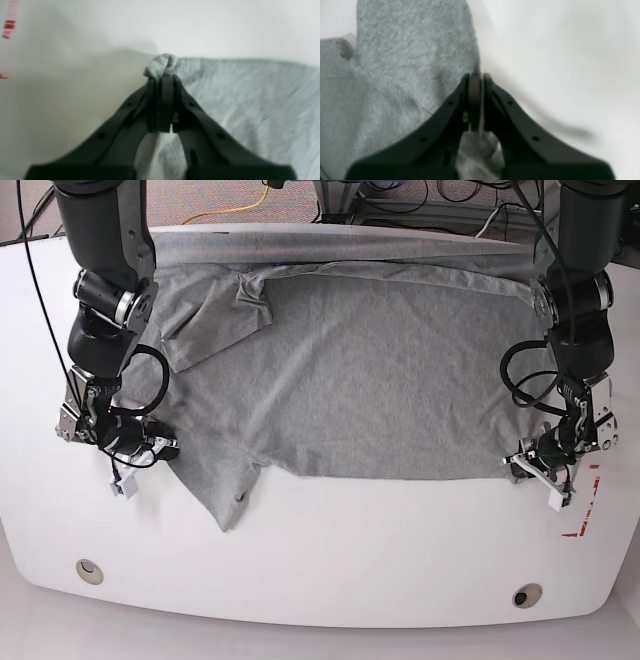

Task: Layout the t-shirt on the table in an organized manner, then fold the t-shirt properly
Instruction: 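Grasp the shirt side edges with both grippers, then lift the side edges with both grippers and fold them over the shirt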

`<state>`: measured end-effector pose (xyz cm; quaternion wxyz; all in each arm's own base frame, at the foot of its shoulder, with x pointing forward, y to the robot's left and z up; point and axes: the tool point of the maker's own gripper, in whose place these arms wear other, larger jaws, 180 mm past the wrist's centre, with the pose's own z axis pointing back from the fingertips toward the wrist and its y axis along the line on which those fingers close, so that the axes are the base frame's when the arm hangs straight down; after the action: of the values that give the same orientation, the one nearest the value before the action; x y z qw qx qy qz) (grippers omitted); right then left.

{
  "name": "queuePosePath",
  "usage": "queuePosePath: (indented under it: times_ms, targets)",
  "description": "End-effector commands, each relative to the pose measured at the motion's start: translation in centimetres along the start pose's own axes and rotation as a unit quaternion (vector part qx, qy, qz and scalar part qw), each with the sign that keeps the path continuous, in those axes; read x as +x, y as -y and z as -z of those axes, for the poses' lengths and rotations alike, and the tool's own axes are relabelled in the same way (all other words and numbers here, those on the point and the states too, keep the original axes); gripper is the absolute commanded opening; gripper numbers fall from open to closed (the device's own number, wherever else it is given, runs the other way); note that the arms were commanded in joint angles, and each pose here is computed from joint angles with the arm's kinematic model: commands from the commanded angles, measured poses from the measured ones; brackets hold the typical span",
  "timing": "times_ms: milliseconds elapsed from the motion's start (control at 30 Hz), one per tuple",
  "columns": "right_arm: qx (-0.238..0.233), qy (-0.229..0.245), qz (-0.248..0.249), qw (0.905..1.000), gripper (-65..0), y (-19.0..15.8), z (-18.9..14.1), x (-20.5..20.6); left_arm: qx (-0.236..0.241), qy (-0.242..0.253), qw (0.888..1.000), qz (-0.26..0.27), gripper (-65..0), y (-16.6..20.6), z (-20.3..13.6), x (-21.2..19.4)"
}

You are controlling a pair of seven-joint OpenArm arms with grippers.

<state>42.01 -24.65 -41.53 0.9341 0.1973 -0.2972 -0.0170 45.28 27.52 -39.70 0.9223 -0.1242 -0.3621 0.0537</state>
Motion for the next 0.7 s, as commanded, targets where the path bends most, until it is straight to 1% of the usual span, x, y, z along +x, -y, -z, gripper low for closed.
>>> queuePosePath:
  times_ms: [0, 167, 267, 500, 600, 667]
  targets:
    - [-0.014, 0.052, -0.028, 0.9982, -63.7, 0.3, -2.3, 4.7, 0.004, 0.036, 0.999, 0.006, -65.0, -0.8, -1.7, 3.3]
    - [-0.023, 0.052, -0.045, 0.9973, -64.7, 0.2, -3.4, 5.7, 0.002, 0.042, 0.999, 0.022, -65.0, -0.4, -2.9, 3.8]
    - [-0.014, 0.065, -0.040, 0.9970, -64.7, 0.0, -4.0, 6.3, -0.002, 0.041, 0.999, 0.032, -65.0, 0.0, -3.7, 3.7]
    - [-0.008, 0.067, -0.038, 0.9970, -64.7, 0.1, -5.1, 6.0, -0.014, 0.037, 0.998, 0.043, -65.0, 0.9, -4.9, 3.1]
    - [-0.010, 0.056, -0.043, 0.9975, -64.8, 0.2, -5.4, 5.3, -0.019, 0.034, 0.998, 0.046, -65.0, 1.2, -5.4, 2.9]
    - [-0.011, 0.054, -0.049, 0.9973, -64.8, 0.1, -5.9, 5.2, -0.016, 0.031, 0.998, 0.053, -65.0, 0.7, -6.2, 2.6]
